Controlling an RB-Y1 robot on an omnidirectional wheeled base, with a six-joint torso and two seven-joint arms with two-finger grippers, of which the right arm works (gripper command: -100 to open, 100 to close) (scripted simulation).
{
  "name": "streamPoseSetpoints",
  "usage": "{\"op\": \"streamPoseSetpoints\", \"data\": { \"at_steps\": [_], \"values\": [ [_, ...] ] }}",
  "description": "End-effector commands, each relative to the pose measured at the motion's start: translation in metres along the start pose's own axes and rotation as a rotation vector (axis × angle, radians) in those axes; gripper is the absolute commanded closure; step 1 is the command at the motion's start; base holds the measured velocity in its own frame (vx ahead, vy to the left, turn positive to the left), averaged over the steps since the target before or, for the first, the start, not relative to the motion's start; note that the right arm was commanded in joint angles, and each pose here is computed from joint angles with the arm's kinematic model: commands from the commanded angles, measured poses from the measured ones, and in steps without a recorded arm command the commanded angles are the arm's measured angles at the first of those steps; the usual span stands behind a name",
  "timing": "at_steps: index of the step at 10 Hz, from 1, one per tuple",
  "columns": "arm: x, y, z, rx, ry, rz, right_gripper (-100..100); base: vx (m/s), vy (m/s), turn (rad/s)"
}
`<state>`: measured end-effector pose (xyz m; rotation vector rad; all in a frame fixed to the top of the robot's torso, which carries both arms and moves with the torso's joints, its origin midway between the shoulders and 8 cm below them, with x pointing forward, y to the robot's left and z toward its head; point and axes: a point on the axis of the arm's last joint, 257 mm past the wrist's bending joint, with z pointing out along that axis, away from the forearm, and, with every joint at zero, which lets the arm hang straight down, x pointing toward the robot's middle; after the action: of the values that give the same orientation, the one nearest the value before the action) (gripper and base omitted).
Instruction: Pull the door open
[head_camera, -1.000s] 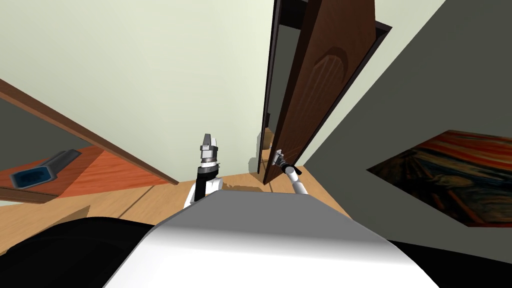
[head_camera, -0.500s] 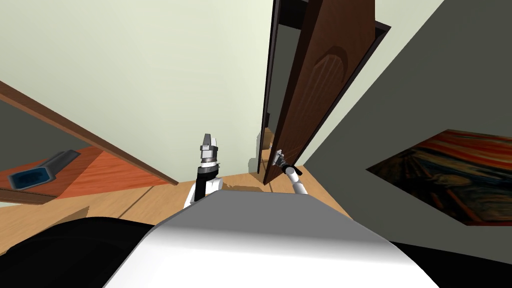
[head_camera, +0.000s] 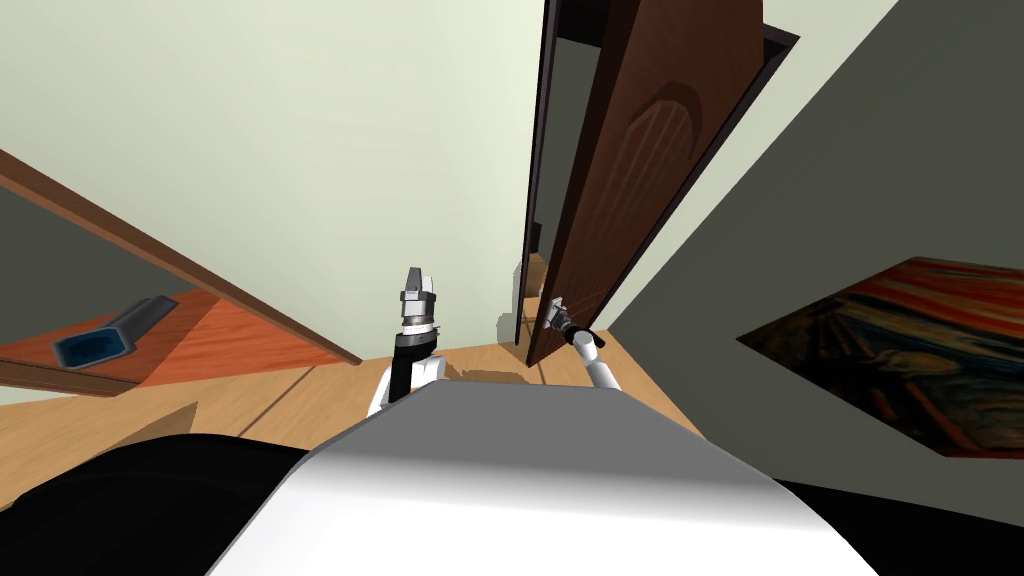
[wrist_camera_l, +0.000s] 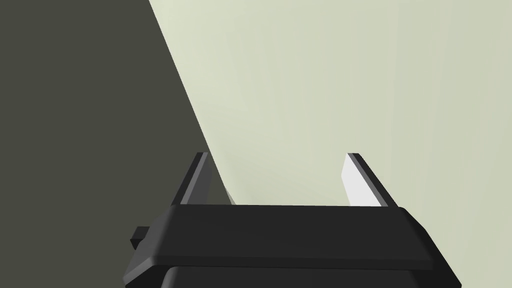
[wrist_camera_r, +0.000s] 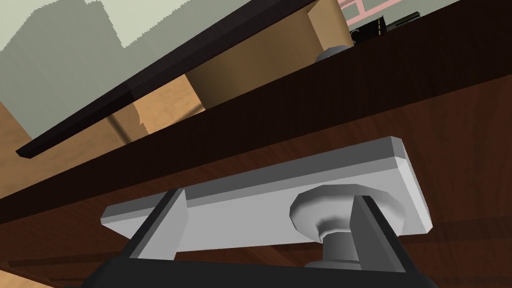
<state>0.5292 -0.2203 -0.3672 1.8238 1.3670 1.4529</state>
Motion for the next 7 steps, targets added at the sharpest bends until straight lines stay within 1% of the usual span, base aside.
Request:
{"op": "streamPoseSetpoints", "data": {
  "at_steps": [1, 2, 3, 6, 7],
  "values": [
    [-0.016, -0.019, -0.0093, 0.037, -0.025, 0.027, 100, -0.027, -0.041, 0.020],
    [-0.015, -0.022, -0.0112, 0.046, -0.013, 0.056, 100, -0.029, -0.040, 0.005],
    [-0.015, -0.022, -0.0112, 0.046, -0.013, 0.056, 100, -0.028, -0.034, -0.002],
    [-0.010, -0.030, -0.0191, 0.080, 0.036, 0.163, 100, -0.043, -0.064, 0.027],
    [-0.010, -0.030, -0.0191, 0.078, 0.038, 0.169, 100, -0.042, -0.060, 0.015]
  ]
}}
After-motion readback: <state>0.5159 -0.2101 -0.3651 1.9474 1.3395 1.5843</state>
